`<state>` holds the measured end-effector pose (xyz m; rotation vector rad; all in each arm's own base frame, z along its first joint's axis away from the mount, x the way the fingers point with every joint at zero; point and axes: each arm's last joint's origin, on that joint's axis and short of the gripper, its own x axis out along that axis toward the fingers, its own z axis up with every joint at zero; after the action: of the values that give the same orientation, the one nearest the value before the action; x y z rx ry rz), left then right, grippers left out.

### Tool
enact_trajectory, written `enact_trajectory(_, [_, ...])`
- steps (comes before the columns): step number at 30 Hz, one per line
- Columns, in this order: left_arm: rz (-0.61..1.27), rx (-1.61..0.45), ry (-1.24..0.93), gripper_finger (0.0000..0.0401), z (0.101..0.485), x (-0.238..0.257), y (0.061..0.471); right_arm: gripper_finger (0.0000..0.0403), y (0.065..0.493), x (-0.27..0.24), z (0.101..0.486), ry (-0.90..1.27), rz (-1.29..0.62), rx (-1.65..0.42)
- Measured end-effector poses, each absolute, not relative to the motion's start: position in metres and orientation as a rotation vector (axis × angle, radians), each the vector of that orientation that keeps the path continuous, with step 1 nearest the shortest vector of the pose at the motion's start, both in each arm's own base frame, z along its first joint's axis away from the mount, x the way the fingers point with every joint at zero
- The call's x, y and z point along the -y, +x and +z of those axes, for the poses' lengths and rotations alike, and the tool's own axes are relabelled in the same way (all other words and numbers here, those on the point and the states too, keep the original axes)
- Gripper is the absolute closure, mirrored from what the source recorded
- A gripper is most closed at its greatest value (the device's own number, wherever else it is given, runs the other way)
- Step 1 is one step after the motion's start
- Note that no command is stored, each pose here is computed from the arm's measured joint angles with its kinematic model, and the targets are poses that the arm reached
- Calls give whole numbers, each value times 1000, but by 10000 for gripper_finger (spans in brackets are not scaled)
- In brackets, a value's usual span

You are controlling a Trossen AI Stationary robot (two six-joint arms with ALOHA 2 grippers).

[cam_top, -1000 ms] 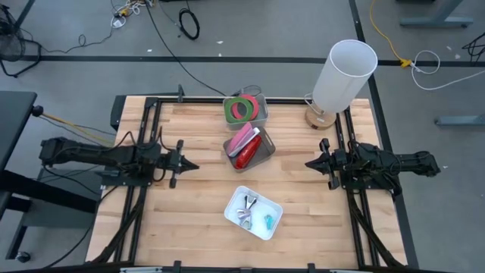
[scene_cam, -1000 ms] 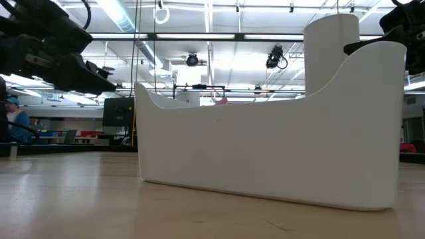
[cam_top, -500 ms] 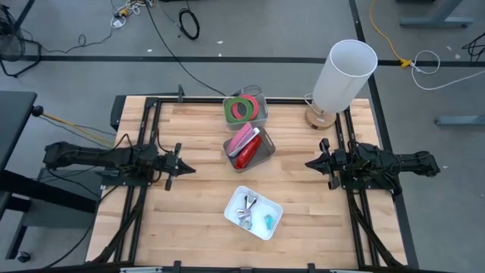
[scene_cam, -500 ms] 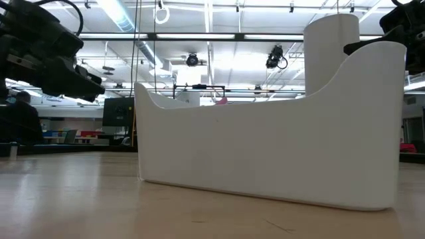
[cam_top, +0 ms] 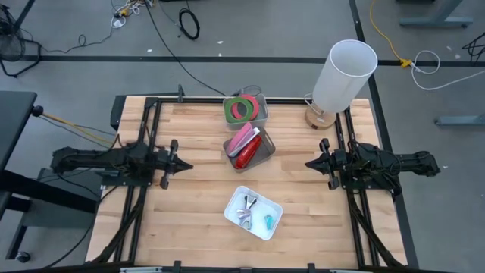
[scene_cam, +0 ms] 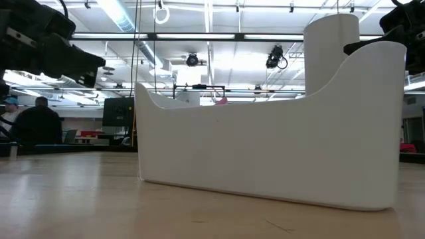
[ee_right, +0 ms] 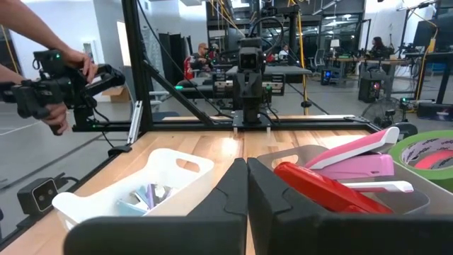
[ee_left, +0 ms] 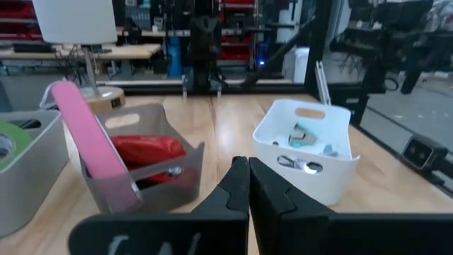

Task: Pick and place Stapler, Stapler remover, tape
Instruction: Return to Home Position

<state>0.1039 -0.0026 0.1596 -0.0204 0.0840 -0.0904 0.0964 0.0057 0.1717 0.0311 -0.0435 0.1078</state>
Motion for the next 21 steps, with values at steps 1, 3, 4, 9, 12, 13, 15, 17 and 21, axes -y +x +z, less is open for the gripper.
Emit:
enact_trajectory(1, [-90,-77,-20,400,160,3,103,401,96,-6,172,31,108,44])
enact_trajectory(3, [-91,-66,-21,400,161,3,103,401,96,-6,172,31,108,44])
enact_trajectory(4, [-92,-63,-21,400,161,3,103,401,96,-6,172,31,108,44])
enact_trajectory(9, [-93,-22,-43,400,165,3,100,401,96,-6,172,31,108,43])
enact_trajectory(12, [-93,15,-41,400,167,3,98,401,96,-6,172,31,108,43])
enact_trajectory(13, [-93,26,-41,400,168,3,97,401,96,-6,172,31,108,43])
enact_trajectory(15, [-93,25,-41,400,168,3,97,401,96,-6,172,31,108,44])
enact_trajectory(17, [-93,25,-41,400,168,3,97,401,96,-6,172,31,108,43])
enact_trajectory(21, [-91,25,-41,399,168,3,97,401,96,-6,172,31,108,44])
